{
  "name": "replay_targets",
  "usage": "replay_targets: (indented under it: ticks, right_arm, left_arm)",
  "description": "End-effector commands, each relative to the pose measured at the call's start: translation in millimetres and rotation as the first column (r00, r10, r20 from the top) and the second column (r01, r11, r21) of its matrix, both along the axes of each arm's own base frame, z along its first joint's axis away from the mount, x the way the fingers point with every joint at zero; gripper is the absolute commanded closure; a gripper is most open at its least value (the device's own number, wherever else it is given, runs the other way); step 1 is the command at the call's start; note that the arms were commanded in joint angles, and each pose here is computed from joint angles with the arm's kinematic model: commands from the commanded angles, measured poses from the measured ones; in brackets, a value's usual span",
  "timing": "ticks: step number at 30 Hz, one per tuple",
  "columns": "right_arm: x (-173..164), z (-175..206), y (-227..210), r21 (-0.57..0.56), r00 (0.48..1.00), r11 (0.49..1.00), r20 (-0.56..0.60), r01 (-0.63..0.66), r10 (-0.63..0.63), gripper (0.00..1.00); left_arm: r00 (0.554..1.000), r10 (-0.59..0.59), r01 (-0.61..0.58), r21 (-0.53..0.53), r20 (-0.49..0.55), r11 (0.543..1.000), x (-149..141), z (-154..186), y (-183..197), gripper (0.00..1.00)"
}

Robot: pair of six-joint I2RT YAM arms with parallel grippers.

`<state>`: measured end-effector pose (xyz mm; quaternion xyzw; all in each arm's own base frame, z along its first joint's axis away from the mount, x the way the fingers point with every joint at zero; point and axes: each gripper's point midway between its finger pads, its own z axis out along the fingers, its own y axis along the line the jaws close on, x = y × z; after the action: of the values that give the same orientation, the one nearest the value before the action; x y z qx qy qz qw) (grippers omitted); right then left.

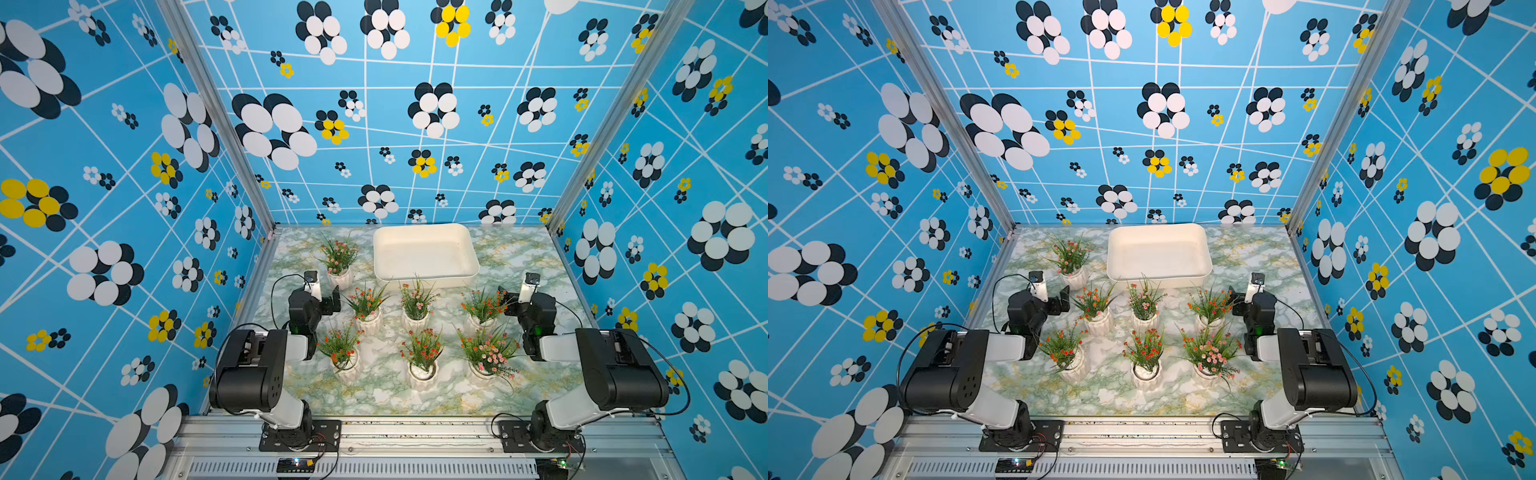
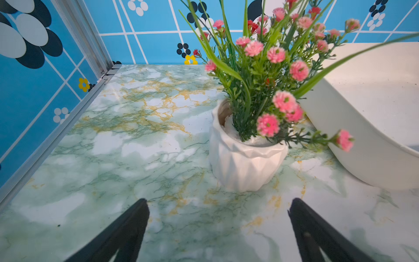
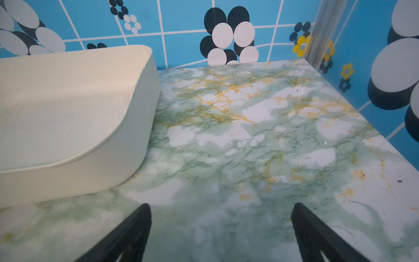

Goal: Put the potted gypsophila into the storage box
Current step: Pick up the baby's breath potted plant from the center of the board.

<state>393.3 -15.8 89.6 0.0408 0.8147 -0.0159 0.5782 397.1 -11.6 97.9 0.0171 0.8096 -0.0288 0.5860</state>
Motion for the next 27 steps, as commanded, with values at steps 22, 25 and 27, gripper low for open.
replay_targets:
  ticks: [22, 25, 27]
  right_arm:
    - [3.9, 3.9, 1.2, 0.004, 1.0, 1.0, 0.007, -0.012, 0.012, 0.01]
    - [3.9, 3.8, 0.8, 0.004, 1.0, 1.0, 0.006, -0.011, 0.011, 0.01]
    - [3.6, 3.9, 1.1, 0.005, 1.0, 1.0, 0.007, -0.012, 0.012, 0.01]
  left_arm:
    - [1.0, 0.002, -0.002, 0.003, -0.007, 1.0, 1.4, -1.6, 1.1, 0.0]
    - [1.0, 0.003, -0.003, 0.003, -0.005, 1.0, 1.7, -0.9, 1.1, 0.01]
    - [1.0, 0.003, -0.003, 0.004, -0.007, 1.0, 1.6, -1.4, 1.2, 0.0]
